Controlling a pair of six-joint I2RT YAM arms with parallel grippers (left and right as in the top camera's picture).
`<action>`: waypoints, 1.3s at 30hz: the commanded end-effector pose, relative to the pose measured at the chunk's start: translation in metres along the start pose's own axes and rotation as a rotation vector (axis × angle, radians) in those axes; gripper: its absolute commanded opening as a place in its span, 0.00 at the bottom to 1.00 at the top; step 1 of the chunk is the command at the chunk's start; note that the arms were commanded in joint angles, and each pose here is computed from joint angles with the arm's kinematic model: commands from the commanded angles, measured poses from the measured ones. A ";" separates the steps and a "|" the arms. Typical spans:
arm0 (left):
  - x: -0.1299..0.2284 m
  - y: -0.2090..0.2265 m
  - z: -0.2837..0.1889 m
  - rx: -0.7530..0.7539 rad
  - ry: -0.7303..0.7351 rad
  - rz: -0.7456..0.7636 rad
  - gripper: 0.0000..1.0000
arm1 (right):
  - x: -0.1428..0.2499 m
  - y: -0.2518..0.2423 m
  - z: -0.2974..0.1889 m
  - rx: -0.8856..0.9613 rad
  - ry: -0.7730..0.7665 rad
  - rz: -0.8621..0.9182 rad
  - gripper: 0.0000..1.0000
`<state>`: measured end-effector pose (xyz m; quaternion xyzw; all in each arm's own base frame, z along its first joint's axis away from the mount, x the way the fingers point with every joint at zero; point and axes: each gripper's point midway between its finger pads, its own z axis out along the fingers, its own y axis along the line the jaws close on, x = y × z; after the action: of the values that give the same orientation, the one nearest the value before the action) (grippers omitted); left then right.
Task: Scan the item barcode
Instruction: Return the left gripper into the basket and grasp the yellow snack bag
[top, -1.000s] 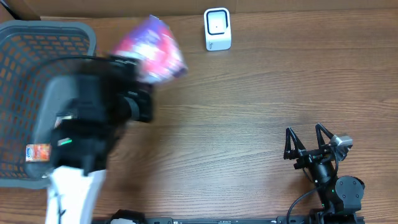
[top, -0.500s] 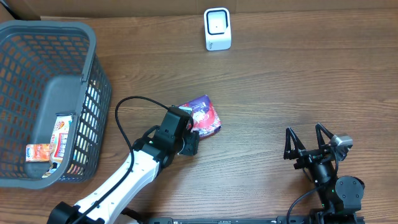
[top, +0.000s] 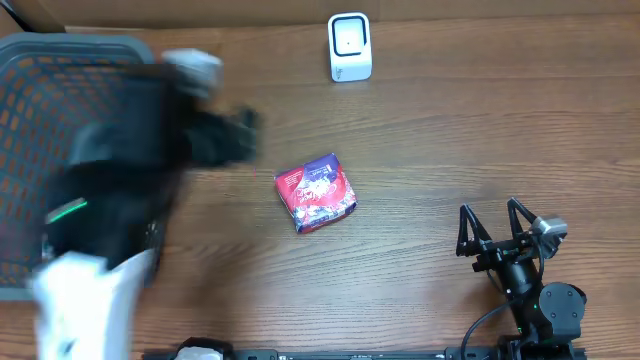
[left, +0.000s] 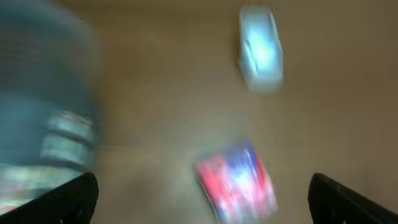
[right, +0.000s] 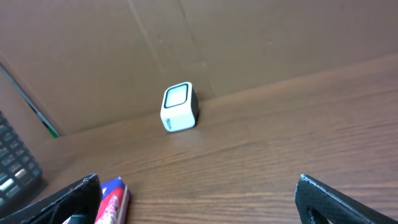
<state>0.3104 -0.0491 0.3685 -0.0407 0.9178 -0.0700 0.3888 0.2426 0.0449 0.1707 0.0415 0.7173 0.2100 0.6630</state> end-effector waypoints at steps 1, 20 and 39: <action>-0.058 0.092 -0.113 -0.258 -0.297 -0.199 1.00 | 0.003 0.000 0.000 -0.004 0.002 0.001 1.00; 0.054 0.324 0.015 -0.318 0.358 -0.687 1.00 | 0.003 0.000 0.000 -0.004 0.002 0.001 1.00; 0.141 0.308 0.131 -0.251 0.712 -0.502 1.00 | 0.003 0.000 0.000 -0.004 0.002 0.001 1.00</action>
<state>0.2989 0.2282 0.1506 -0.3020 0.9507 -0.0657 0.0265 0.2426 0.0448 0.1708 0.0417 0.7170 0.2101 0.6633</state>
